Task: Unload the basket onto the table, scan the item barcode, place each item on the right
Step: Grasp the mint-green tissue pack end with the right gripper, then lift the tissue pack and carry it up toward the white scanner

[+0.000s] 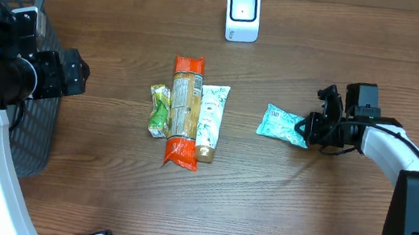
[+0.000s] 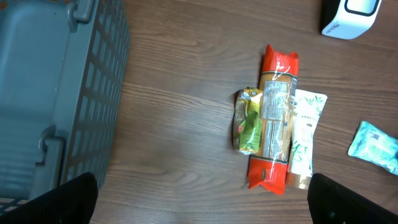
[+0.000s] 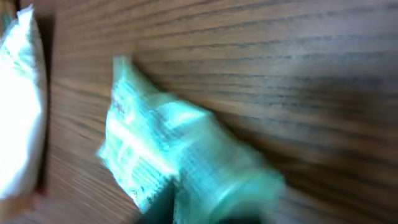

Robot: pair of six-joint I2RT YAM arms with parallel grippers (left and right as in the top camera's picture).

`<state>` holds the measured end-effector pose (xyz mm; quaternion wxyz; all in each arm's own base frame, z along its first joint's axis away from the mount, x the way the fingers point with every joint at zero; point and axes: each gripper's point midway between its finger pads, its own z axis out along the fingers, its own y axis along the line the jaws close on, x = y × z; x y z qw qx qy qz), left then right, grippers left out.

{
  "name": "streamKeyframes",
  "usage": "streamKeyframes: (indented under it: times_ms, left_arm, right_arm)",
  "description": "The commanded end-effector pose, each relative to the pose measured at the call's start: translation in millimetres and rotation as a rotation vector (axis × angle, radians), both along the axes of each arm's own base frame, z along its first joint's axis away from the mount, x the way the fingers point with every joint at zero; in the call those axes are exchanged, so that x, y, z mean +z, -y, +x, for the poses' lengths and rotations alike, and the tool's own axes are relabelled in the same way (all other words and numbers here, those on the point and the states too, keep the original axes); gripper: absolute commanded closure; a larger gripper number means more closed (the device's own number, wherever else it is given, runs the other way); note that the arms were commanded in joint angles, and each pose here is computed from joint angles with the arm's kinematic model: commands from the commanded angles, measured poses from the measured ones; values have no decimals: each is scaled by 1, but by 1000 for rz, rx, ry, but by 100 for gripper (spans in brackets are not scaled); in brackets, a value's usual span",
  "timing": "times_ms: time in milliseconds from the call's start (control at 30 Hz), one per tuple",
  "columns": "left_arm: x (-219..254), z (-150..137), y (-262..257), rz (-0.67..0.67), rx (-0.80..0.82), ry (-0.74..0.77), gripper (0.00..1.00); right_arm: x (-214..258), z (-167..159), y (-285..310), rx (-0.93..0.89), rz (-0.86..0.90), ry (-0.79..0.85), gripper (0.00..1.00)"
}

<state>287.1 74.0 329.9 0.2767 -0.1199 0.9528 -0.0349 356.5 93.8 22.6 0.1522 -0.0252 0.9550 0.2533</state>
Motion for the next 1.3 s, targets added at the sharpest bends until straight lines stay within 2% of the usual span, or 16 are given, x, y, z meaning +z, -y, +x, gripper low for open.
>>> streamKeyframes:
  times_ms: [0,33,67,100,200,300,400,567,867,900,933,967,1033,1067,1267]
  left_arm:
    - [1,1,0,4,-17,3,1]
    - [1,1,0,3,-17,3,0]
    - [1,1,0,4,-17,3,1]
    - [1,1,0,3,-17,4,0]
    - [1,1,0,3,-17,3,0]
    - [1,1,0,3,-17,3,0]
    - [1,1,0,3,-17,3,0]
    - [1,1,0,3,-17,3,0]
    - [1,1,0,3,-17,3,1]
    - [1,1,0,3,-17,3,0]
    - [1,1,0,3,-17,3,1]
    - [1,1,0,3,-17,3,1]
    - [1,1,0,3,-17,3,0]
    - [1,1,0,3,-17,3,1]
    - [1,1,0,4,-17,3,0]
  right_arm:
    - [3,9,10,-1,-44,28,54]
    - [1,8,10,-10,-41,18,46]
    - [1,7,10,-22,-37,9,31]
    - [-1,6,11,-50,-29,-13,27]
    - [-7,2,12,-164,13,-101,24]
    - [-9,-2,2,-187,92,-156,25]
    - [-12,-3,-1,-183,104,-169,33]
    - [-20,-1,-1,-181,108,-175,36]
    - [-40,-4,-2,-173,103,-205,50]
    - [-42,-4,-1,-174,104,-212,55]
    - [-44,-5,-1,-176,104,-219,70]
    - [-44,-6,0,-179,107,-224,80]
    - [-42,-7,2,-185,117,-234,93]
    - [-41,-7,2,-187,123,-238,96]
    - [-12,-6,-13,-152,311,-242,96]
